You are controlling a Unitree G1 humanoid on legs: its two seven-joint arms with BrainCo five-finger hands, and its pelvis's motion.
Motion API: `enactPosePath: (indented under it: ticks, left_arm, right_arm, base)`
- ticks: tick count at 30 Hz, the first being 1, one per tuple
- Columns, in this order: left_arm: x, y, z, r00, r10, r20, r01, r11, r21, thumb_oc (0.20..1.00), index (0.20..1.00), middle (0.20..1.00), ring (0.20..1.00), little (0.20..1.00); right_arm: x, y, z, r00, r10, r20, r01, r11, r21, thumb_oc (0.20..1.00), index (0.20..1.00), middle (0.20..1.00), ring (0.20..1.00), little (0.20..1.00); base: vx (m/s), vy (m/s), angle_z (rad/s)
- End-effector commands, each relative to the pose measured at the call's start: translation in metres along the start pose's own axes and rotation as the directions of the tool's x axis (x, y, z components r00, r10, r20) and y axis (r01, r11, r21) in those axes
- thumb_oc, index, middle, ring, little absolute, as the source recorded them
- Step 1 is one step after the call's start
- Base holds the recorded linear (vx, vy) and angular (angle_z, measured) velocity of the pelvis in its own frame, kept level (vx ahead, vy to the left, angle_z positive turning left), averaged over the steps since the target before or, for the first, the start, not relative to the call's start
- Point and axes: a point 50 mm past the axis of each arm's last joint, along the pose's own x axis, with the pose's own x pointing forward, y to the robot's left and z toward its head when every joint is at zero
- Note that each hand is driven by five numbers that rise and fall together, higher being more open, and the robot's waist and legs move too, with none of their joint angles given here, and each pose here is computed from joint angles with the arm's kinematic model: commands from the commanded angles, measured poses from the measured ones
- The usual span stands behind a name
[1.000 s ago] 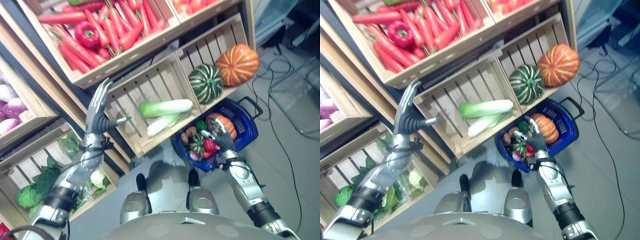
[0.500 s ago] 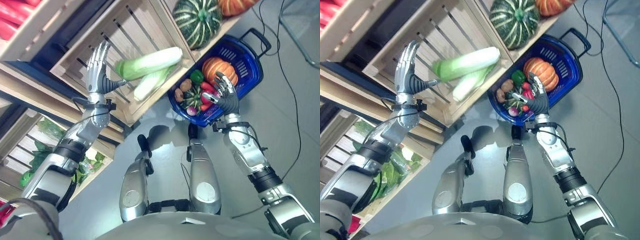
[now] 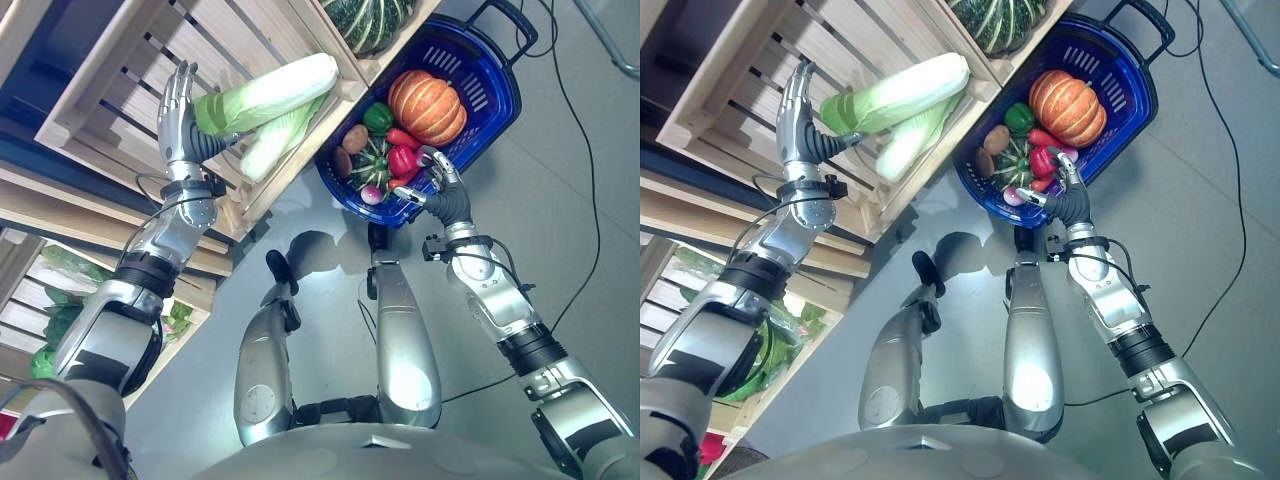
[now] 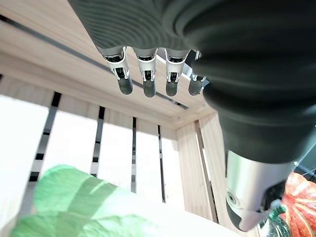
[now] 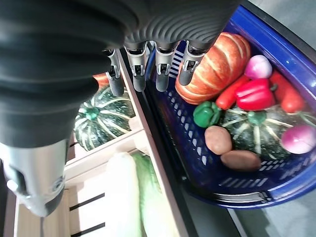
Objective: Pick up fruits and vegetables into the basket
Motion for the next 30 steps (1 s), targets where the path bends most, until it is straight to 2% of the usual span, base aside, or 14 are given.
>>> enactPosePath:
  ticks: [1,10,15,25,30]
  left_arm:
    - [0.023,0.030,-0.002,0.987,0.159,-0.028,-0.160,0.987,-0.031,1.000,1.000,1.000,1.000,1.000]
    - [0.048,0.049,0.001,0.967,0.239,-0.093,-0.245,0.968,-0.049,1.000,1.000,1.000,1.000,1.000]
    - [0.061,0.060,0.001,0.960,0.247,-0.131,-0.250,0.968,-0.007,1.000,1.000,1.000,1.000,1.000]
    - [0.073,0.077,-0.023,0.941,0.192,-0.278,-0.158,0.978,0.139,1.000,1.000,1.000,1.000,1.000]
    - [0.070,0.074,-0.041,0.899,0.079,-0.430,-0.054,0.996,0.070,1.000,1.000,1.000,1.000,1.000]
  right_arm:
    - [-0.003,0.014,0.021,0.988,0.116,0.104,-0.114,0.993,-0.026,1.000,1.000,1.000,1.000,1.000]
    - [-0.008,0.019,0.022,0.975,0.203,0.092,-0.201,0.979,-0.034,1.000,1.000,1.000,1.000,1.000]
    - [-0.012,0.017,0.022,0.974,0.208,0.088,-0.207,0.978,-0.023,1.000,1.000,1.000,1.000,1.000]
    - [-0.022,0.007,0.016,0.976,0.197,0.088,-0.199,0.980,0.014,1.000,1.000,1.000,1.000,1.000]
    - [-0.022,0.006,0.017,0.977,0.191,0.093,-0.194,0.981,0.026,1.000,1.000,1.000,1.000,1.000]
  base:
    - [0.02,0.055,-0.08]
    - [0.02,0.042,-0.08]
    - [0.05,0.028,-0.07]
    - [0.04,0.014,-0.06]
    - [0.00,0.000,0.00]
